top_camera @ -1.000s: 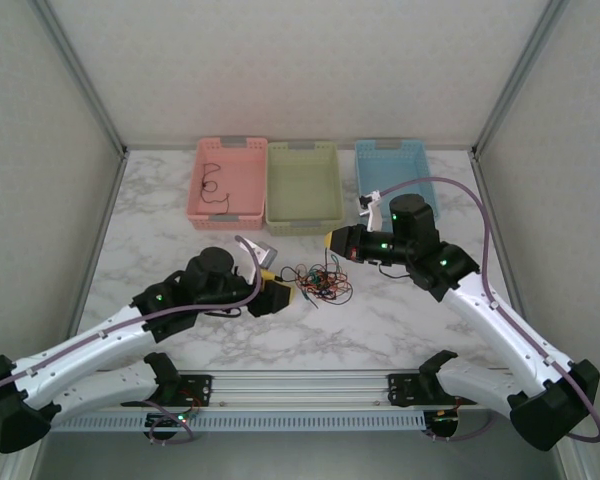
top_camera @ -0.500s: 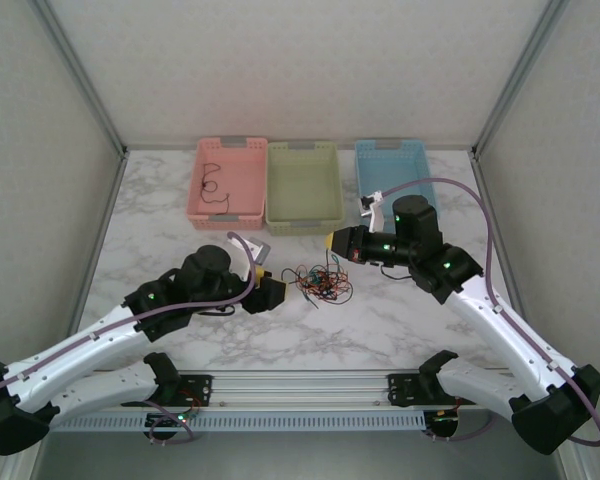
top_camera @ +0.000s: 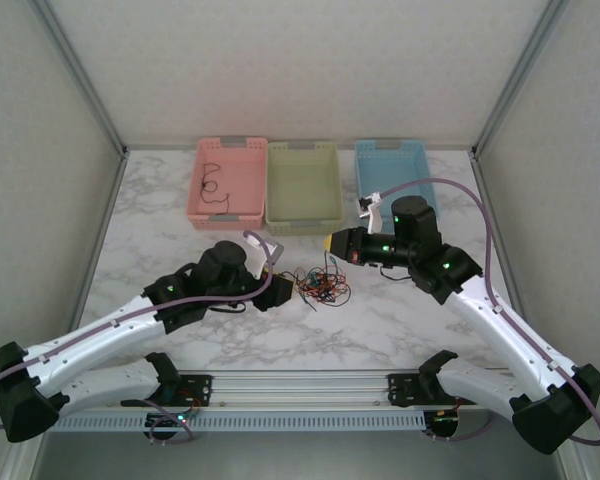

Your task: Untangle the cables

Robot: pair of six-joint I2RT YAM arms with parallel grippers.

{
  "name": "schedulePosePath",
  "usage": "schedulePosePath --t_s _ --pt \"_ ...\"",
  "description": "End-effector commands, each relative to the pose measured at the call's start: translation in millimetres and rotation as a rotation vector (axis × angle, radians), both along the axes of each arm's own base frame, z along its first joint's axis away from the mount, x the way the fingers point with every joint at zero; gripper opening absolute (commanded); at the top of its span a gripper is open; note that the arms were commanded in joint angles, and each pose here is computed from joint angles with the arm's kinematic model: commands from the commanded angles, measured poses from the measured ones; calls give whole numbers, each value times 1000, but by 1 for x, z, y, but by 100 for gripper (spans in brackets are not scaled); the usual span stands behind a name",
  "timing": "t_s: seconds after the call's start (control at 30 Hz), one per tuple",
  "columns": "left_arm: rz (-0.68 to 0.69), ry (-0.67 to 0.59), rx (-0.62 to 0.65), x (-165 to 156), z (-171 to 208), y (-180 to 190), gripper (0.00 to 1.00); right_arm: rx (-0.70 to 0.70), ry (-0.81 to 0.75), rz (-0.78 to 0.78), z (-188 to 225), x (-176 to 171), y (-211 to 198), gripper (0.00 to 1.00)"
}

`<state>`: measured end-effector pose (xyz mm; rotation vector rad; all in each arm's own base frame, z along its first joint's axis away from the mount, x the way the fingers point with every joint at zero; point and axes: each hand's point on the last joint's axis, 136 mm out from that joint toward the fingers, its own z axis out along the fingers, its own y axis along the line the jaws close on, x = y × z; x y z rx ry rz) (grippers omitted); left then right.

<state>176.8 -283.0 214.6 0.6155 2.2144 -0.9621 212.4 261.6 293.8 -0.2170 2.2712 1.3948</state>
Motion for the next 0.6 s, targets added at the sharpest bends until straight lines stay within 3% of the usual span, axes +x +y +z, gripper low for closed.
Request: schedulePosePath --t_s 0.0,0.1,0.13,0.33,0.57 --pt "-26 -42 -57 -1 25 -7 25 31 -36 21 16 -5 3 0" --pt "-6 -62 -58 1 29 -2 2 8 -55 21 19 -6 0 0" --pt "13 -70 -54 3 30 1 0 -14 -71 12 20 -6 -4 0" --pt "186 -104 19 20 37 34 0 -182 -183 -98 20 1 -37 0" --pt "431 -106 90 28 39 101 0 -440 -190 -343 -19 26 -104 0"
